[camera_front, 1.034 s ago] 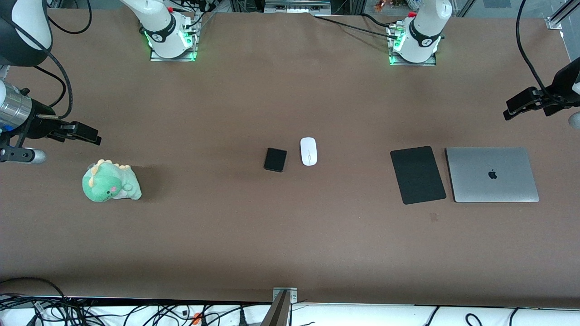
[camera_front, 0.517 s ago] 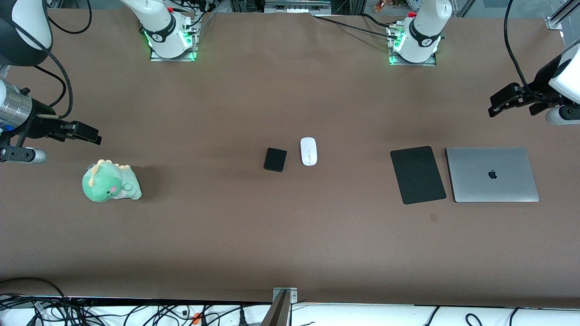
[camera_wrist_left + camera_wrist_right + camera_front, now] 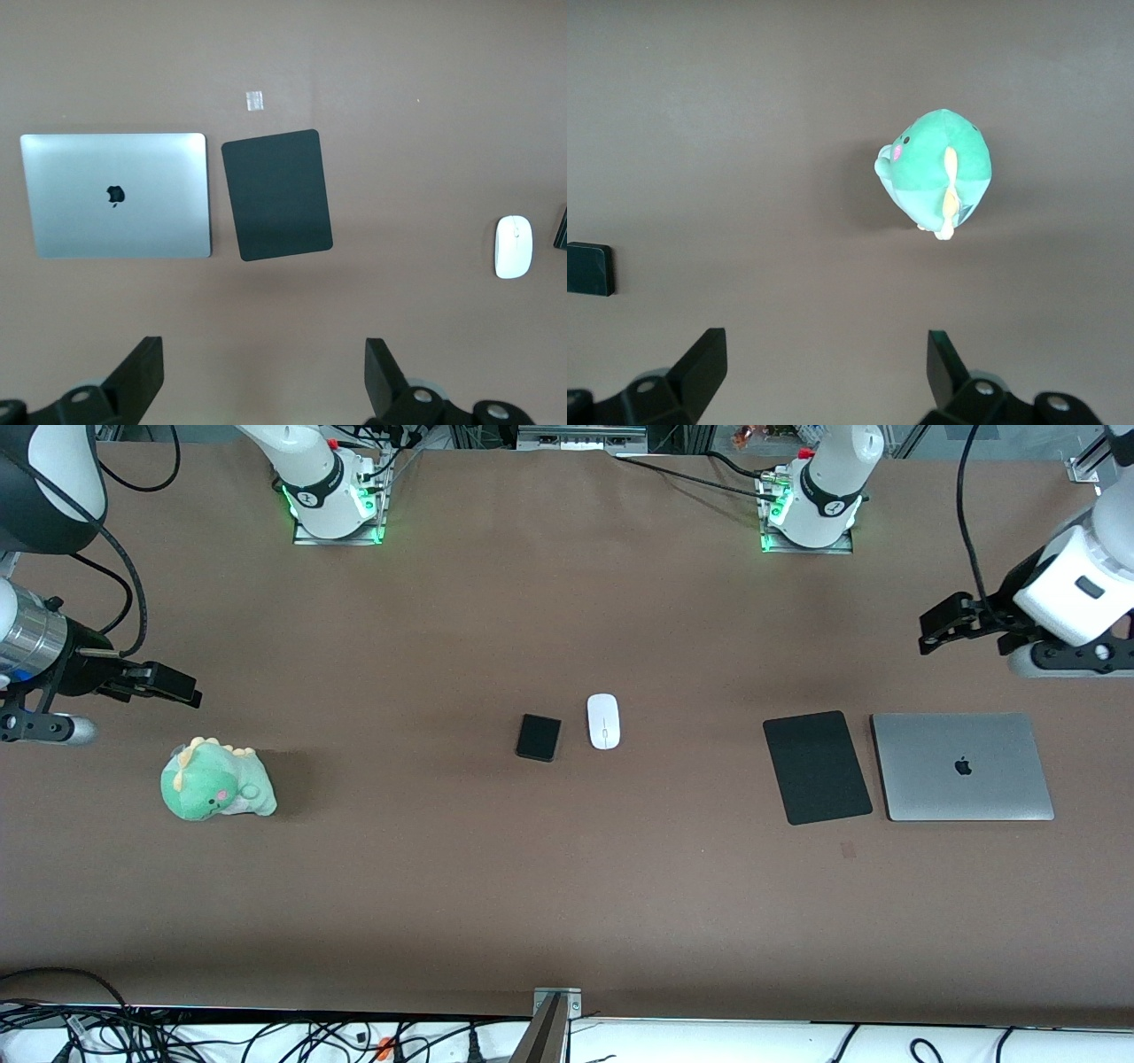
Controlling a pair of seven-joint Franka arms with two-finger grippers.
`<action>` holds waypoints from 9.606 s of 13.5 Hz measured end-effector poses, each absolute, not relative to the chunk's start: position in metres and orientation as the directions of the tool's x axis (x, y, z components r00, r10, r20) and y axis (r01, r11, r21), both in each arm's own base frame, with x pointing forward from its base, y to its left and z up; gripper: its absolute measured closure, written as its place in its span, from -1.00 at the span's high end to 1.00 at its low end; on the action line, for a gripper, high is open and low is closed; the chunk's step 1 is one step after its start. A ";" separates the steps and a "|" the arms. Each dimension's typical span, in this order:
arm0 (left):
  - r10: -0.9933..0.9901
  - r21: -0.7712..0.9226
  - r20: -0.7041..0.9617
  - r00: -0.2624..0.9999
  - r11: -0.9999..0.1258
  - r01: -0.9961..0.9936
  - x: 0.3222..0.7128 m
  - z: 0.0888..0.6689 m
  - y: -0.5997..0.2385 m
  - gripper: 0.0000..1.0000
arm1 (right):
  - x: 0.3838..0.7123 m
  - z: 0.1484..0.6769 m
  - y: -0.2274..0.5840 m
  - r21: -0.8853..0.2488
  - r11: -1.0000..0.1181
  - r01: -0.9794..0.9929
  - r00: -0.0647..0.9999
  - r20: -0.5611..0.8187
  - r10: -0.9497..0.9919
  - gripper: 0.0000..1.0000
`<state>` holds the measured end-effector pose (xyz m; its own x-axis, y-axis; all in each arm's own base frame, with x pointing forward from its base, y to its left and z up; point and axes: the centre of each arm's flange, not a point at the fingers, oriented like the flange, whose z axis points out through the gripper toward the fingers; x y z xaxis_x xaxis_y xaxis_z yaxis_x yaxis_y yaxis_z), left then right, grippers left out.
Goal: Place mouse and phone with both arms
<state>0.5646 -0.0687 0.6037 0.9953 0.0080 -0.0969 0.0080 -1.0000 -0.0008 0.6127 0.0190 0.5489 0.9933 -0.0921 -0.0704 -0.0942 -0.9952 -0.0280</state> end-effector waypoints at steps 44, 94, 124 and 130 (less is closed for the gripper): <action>0.205 0.005 -0.131 0.970 -0.978 0.207 0.516 0.184 -0.445 0.24 | 0.607 0.514 0.036 -0.002 -0.998 -0.070 0.978 -0.199 -0.068 1.00; 0.249 -0.171 -0.241 0.938 -0.962 0.211 0.648 0.298 -0.073 1.00 | 0.529 0.172 0.462 -0.044 -0.989 -0.142 0.986 0.077 -0.145 0.60; 0.170 -0.051 -0.044 0.985 -0.985 0.167 0.526 0.662 -0.027 1.00 | 0.616 0.188 0.089 0.027 -0.998 0.063 0.990 0.127 0.066 0.59; 0.132 -0.052 -0.066 0.989 -0.990 0.129 0.528 0.652 -0.024 1.00 | 0.611 0.182 0.085 0.028 -0.997 0.072 0.985 0.157 0.076 1.00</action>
<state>0.5283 -0.0239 0.6516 0.9891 0.1321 -0.0656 0.1288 -0.9903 -0.0517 0.6109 0.0855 0.1822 0.9847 0.0756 0.1573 0.0721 -0.9970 0.0279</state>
